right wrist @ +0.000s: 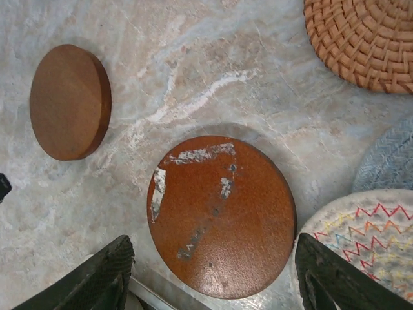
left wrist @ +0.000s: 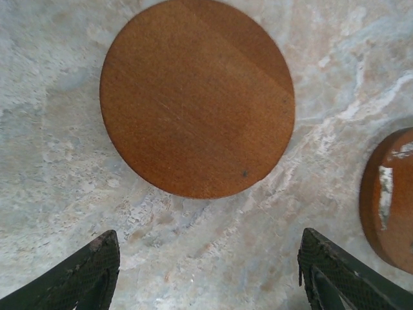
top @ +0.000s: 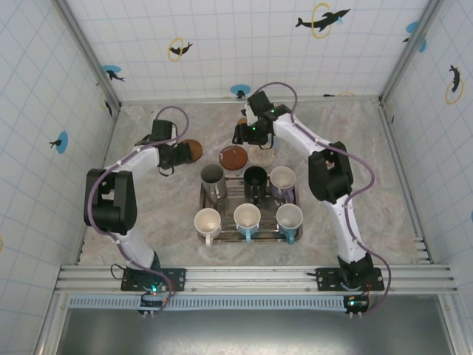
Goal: Place the cup by the coaster
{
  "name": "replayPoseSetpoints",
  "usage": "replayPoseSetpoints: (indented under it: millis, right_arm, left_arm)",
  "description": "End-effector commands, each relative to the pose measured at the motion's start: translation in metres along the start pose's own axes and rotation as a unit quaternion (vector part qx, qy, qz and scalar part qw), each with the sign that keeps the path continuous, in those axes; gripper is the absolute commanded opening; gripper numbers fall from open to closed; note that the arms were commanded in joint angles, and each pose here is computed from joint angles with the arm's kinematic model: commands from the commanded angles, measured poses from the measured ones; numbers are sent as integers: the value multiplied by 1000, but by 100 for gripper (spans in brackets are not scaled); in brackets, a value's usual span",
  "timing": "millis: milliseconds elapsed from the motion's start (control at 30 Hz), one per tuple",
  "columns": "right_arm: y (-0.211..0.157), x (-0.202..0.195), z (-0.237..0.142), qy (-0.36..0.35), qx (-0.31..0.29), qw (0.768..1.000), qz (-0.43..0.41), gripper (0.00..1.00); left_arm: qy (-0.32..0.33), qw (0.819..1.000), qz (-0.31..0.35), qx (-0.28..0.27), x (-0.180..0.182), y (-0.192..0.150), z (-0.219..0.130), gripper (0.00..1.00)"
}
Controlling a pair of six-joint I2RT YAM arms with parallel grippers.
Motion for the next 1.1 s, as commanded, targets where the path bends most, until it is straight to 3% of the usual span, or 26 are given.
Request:
replayPoseSetpoints:
  millis: [0,600,1067]
  right_arm:
    - [3,-1,3,-11,8,1000,-4,68]
    - [-10,-14,20,-36,54,998,-6,69]
    - [-20,-21,35,-34,86,996,-3,69]
  left_arm:
    - [-4,1000,-13,22,5,-8,17,73]
    - [-13,999,-7,39,7,-1,48,73]
    - [-45,999,-5,12,-4,14,30,72]
Point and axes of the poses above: each hand's point on the last joint's axis, 136 mm out from that joint toward the fingers, its own z axis out along the fingers, its own x axis along the line the jaws close on, y = z × x, the point moved 9 cm from there along -z, back along the fingers, and after that the axes turned 6 degrees about z, right-handed, at the moved point
